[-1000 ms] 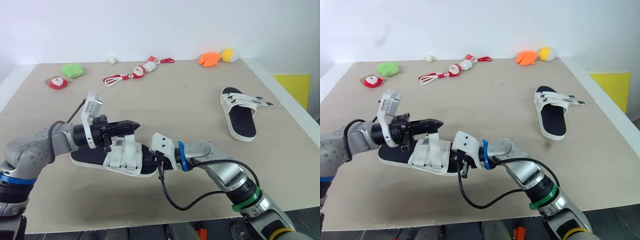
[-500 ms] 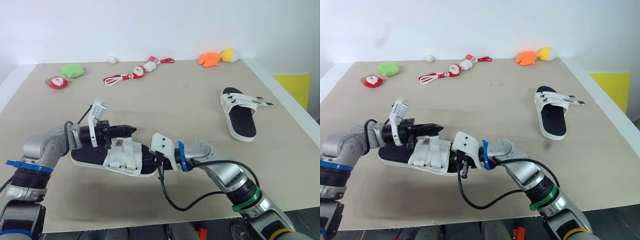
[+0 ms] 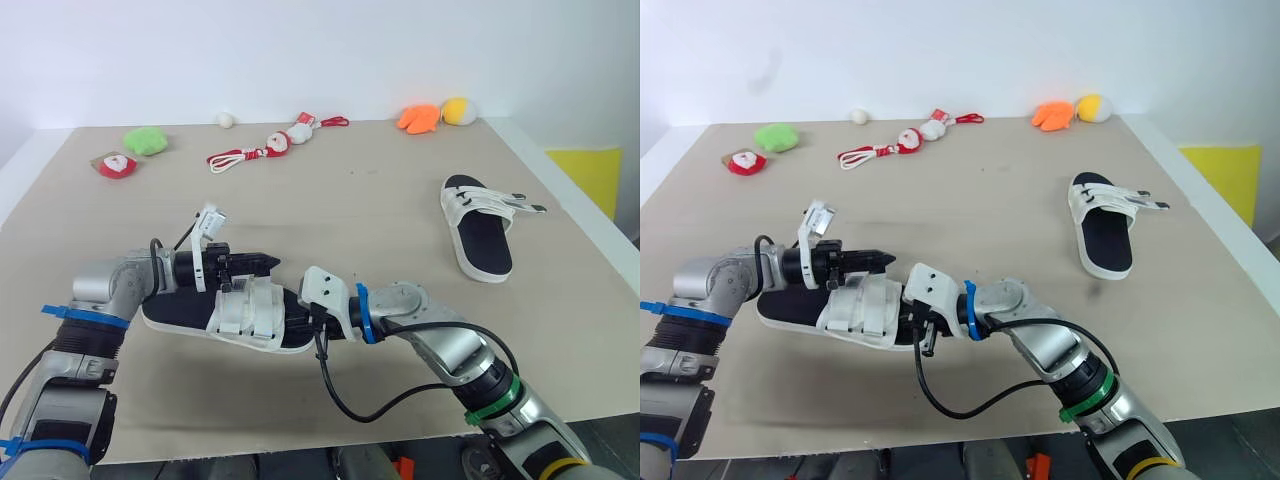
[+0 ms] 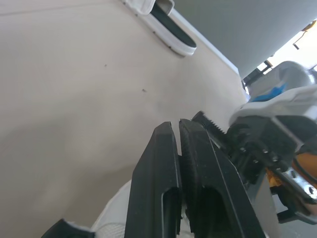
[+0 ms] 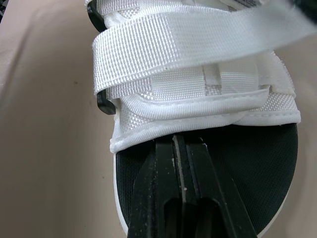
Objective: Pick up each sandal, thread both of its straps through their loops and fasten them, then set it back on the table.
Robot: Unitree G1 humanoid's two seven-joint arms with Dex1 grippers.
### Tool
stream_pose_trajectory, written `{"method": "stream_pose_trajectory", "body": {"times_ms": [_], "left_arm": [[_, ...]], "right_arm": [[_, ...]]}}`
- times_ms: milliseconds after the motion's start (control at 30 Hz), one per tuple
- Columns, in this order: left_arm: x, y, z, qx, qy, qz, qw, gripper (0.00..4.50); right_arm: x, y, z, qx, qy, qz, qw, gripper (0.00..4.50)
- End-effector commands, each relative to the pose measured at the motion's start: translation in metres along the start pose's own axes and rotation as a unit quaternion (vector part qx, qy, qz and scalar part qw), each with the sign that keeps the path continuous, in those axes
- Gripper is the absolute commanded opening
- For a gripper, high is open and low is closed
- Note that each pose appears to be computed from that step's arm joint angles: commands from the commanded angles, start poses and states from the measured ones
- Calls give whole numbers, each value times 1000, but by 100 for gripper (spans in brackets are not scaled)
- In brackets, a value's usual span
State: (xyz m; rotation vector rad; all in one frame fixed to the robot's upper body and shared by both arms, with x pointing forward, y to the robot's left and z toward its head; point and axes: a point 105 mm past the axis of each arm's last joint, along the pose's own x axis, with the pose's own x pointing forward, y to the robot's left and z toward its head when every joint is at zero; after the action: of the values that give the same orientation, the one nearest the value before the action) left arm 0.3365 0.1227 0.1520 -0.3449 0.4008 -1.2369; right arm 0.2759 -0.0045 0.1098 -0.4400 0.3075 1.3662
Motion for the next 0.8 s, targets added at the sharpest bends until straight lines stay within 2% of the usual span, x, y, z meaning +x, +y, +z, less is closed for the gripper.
{"method": "stream_pose_trajectory", "body": {"times_ms": [33, 433, 800], "left_arm": [[2, 0, 9, 25, 4, 1, 1000, 13], [-4, 7, -6, 35, 44, 14, 998, 13], [-2, 14, -31, 86, 104, 22, 991, 13]], "right_arm": [[2, -3, -24, 23, 48, -16, 998, 0], [1, -4, -24, 23, 47, -20, 998, 0], [0, -4, -24, 22, 47, -20, 998, 0]]}}
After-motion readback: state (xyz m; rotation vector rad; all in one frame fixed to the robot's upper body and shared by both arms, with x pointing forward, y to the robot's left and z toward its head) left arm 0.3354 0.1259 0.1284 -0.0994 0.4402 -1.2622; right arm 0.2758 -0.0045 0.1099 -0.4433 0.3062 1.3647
